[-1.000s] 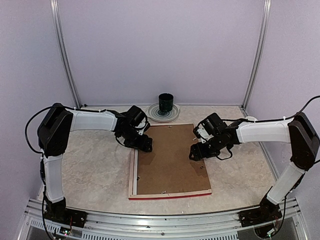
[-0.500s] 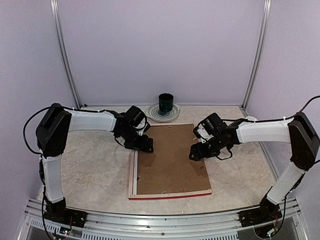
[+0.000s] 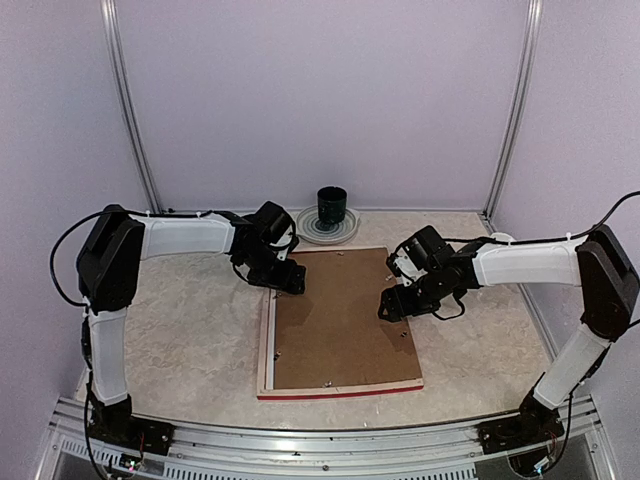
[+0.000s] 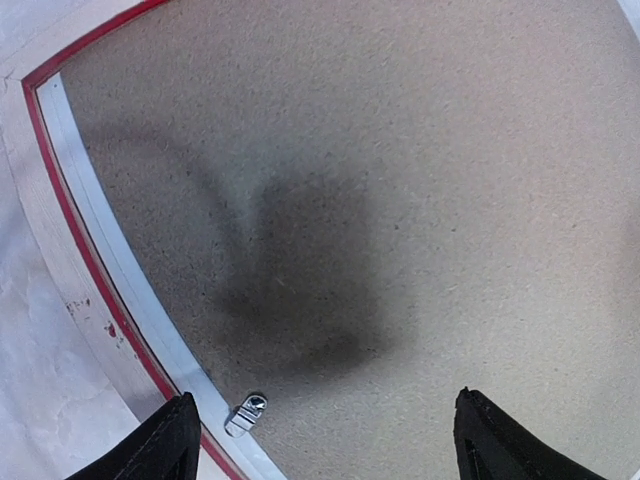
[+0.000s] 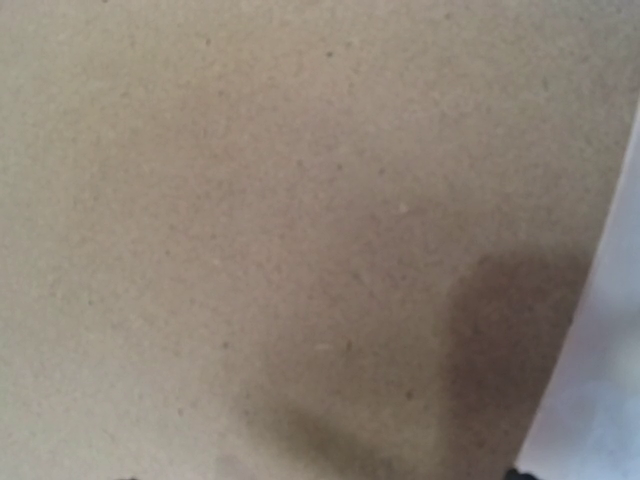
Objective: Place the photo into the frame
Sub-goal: Press the fastener onto the backboard.
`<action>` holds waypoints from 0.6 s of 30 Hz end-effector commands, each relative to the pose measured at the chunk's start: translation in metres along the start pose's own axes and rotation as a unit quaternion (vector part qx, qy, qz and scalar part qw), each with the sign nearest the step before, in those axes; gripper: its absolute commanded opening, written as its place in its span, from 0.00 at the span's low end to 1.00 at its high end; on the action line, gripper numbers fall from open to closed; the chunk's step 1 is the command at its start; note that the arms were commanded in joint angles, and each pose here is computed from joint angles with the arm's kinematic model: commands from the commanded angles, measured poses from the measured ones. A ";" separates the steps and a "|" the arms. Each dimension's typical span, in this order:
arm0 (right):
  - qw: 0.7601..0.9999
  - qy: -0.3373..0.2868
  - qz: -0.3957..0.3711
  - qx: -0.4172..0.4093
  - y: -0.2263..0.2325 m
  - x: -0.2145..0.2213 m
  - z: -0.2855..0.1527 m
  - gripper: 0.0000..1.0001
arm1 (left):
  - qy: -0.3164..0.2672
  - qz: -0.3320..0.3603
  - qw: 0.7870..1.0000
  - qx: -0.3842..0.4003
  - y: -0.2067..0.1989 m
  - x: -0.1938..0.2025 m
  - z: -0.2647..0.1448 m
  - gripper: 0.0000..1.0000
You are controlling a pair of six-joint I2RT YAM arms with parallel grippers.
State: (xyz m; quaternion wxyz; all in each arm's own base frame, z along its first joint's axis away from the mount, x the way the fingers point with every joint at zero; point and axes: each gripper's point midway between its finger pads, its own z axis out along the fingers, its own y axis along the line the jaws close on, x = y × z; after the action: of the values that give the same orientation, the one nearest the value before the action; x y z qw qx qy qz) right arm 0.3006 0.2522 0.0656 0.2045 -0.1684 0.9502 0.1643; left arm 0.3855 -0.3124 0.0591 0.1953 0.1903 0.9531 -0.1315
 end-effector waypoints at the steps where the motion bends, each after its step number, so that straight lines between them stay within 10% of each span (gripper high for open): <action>1: 1.000 -0.009 -0.003 0.002 -0.002 -0.004 -0.003 0.78 | 0.029 0.009 0.999 -0.030 0.015 0.010 0.014 0.87; 18: 1.000 -0.010 -0.004 0.000 -0.002 -0.006 -0.002 0.78 | 0.070 0.019 0.997 0.004 0.004 0.028 0.019 0.86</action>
State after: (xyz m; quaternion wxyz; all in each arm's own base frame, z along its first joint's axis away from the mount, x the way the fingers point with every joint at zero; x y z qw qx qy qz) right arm 0.3007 0.2521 0.0657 0.2047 -0.1686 0.9501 0.1643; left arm 0.3776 -0.3096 0.0356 0.1601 0.2098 0.9571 -0.1195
